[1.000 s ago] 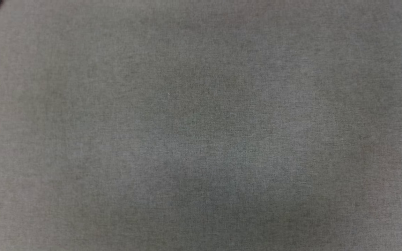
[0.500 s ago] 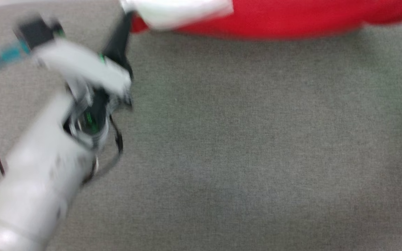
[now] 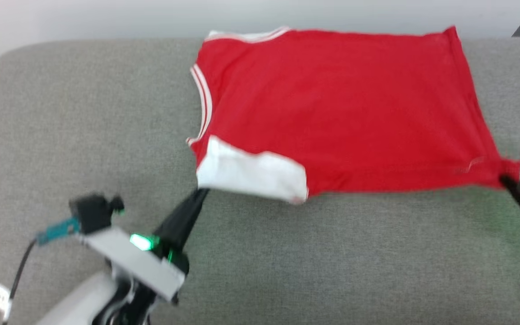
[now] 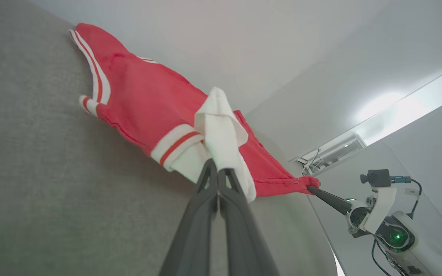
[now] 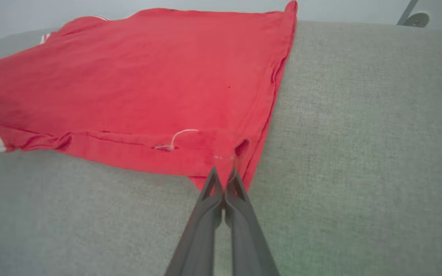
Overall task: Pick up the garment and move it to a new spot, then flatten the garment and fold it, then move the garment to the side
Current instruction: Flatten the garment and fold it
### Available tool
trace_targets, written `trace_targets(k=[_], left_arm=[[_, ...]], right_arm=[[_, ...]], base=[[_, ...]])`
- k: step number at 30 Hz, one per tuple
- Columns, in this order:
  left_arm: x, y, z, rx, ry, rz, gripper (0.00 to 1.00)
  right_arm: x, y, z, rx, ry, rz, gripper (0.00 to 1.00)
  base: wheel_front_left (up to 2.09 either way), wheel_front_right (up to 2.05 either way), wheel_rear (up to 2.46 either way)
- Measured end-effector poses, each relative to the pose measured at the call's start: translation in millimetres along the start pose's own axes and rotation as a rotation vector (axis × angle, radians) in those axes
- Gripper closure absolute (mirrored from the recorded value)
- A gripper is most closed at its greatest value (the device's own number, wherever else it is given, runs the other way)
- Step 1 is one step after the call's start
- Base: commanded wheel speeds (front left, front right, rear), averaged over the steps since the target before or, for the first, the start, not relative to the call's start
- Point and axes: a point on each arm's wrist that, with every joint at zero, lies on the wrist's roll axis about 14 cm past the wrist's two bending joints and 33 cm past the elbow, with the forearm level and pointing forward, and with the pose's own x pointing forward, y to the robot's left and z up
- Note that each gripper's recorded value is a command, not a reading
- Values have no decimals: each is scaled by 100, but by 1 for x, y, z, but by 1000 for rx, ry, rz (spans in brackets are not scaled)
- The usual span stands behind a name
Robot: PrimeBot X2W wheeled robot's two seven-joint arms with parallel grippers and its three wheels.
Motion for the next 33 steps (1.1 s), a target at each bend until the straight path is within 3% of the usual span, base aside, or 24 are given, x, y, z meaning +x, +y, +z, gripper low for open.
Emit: trace_targets(k=[10,19,24,33], left_arm=[[-57,-20,-21,-44,14,-16,100],[-85,-24,-26,-63,31,-3,100],[-72,-31,-20,-35,40,-44,100],[2,-29,26,30,0,-114,100]], right_arm=[[-71,21,-41,71,79,-23,100],[-104,34,-56,126,126,-61,100],[-97,34,-45,149,90,-67,100],[-46,5,-2,156,14,-91,100]], base=[[0,0,0],[0,0,0],[0,0,0],[0,0,0]])
